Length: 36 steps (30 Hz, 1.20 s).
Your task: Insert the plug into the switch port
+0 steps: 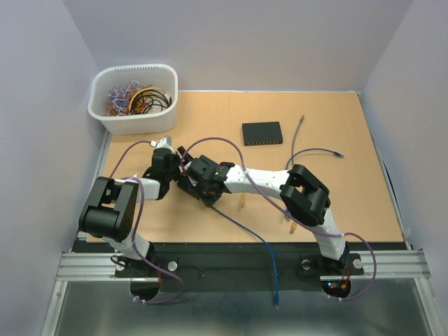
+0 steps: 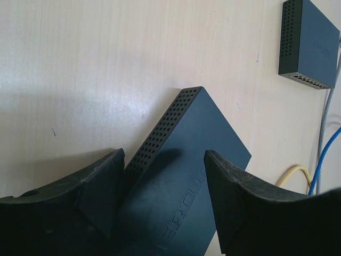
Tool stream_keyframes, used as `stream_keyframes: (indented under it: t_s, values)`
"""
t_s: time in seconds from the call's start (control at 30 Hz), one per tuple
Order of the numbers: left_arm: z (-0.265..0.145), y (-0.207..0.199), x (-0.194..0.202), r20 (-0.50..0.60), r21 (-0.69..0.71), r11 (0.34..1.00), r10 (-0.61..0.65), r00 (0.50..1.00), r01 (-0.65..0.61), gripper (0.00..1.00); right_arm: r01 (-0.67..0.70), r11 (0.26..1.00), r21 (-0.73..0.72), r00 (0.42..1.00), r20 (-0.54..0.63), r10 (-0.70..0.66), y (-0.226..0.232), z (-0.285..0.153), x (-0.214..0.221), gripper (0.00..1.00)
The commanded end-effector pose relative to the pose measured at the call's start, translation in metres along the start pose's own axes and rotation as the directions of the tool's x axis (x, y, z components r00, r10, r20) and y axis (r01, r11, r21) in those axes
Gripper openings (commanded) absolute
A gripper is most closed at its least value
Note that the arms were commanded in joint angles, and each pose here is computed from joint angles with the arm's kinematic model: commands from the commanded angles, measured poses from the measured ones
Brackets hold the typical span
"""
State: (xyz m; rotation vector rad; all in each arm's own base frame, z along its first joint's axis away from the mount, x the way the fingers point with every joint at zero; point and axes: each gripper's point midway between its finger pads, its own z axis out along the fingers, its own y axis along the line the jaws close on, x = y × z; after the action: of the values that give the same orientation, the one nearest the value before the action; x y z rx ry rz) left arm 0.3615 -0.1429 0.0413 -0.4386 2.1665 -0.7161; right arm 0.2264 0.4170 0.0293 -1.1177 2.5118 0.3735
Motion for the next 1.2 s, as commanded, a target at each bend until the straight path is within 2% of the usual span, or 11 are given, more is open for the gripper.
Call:
stream_keyframes:
  t_s: [0.0,0.3,0.57,0.9,1.17]
  values:
    - [-0.005,0.014,0.027,-0.075,-0.029,1.000,0.008,0.997,-0.010,0.73,0.006,1.000,0.026,0.999,0.052,-0.008,0.003,0.001,-0.021,0.00]
    - [-0.014,0.018,0.043,-0.107,-0.018,1.000,-0.011,0.994,0.009,0.73,-0.026,0.993,0.116,0.997,0.074,0.018,-0.011,0.008,-0.033,0.00]
    - [-0.016,0.015,0.051,-0.125,-0.008,1.000,-0.029,0.992,0.028,0.73,-0.067,0.978,0.195,0.988,0.147,0.038,-0.024,-0.010,-0.051,0.01]
    - [-0.020,0.004,0.077,-0.178,0.021,0.999,-0.039,0.983,0.044,0.73,-0.108,0.963,0.248,0.984,0.164,0.069,-0.044,-0.011,-0.054,0.00]
    - [-0.031,0.011,0.097,-0.202,-0.001,0.997,-0.080,0.976,0.081,0.72,-0.098,0.960,0.260,0.983,0.175,0.053,-0.047,-0.020,-0.056,0.00]
